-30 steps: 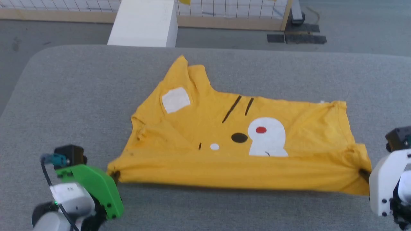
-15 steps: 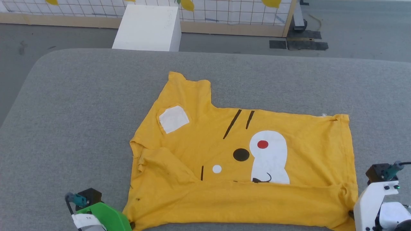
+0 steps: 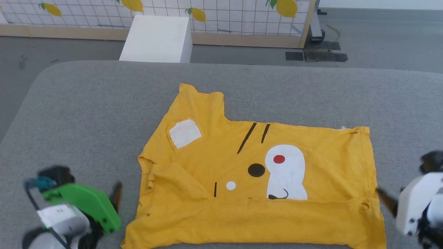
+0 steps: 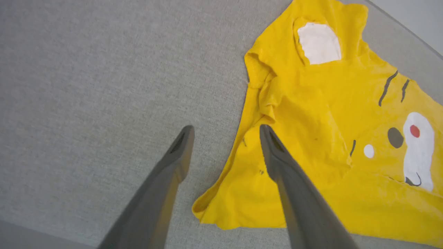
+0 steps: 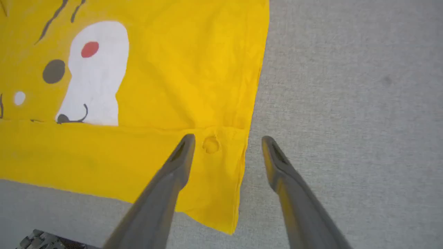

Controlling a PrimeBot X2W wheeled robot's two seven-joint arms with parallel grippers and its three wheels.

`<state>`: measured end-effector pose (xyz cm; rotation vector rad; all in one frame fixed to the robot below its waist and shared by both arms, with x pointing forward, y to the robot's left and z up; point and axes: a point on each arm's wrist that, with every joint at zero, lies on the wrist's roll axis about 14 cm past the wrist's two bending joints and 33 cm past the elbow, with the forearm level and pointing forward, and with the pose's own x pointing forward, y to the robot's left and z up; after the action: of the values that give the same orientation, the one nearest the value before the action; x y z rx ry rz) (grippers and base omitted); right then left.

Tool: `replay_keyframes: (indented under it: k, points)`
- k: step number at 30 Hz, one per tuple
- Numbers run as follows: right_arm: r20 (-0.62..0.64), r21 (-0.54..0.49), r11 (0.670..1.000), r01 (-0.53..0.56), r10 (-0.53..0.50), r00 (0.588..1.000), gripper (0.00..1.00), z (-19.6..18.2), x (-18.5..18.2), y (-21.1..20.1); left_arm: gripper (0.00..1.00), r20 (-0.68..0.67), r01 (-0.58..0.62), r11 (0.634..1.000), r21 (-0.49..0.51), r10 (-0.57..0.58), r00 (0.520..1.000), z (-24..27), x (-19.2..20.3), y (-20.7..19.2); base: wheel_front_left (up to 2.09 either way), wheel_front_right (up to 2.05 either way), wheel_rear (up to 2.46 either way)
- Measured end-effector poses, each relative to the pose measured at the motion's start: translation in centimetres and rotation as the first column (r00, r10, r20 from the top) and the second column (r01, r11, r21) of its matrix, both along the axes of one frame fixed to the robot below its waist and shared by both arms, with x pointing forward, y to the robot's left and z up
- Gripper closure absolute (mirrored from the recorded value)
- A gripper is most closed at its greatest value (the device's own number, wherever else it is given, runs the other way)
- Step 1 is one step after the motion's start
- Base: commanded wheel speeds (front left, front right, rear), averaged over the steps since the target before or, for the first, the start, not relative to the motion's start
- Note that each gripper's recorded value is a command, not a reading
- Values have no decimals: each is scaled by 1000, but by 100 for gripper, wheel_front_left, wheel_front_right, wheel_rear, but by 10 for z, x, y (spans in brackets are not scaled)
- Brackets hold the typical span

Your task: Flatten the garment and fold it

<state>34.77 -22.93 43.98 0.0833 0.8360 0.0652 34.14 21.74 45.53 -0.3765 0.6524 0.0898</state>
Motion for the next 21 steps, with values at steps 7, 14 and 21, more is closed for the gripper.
replay_keyframes:
  k: [7, 14, 21]
  points:
    - [349, -7, 994, 113, -103, 932, 0, 70, 49, -23, 0, 438, -43, 995, 89, 0, 899, 81, 56, -1, 0, 0, 0]
    - [470, -12, 992, 129, -108, 876, 0, 86, 79, -27, 0, 613, -31, 993, 116, -47, 789, 101, 98, -22, 0, 0, 0]
    - [466, -30, 992, 124, -96, 879, 0, 76, 109, -29, 0, 596, 88, 989, 117, -141, 791, 85, 158, -58, 0, 0, 0]
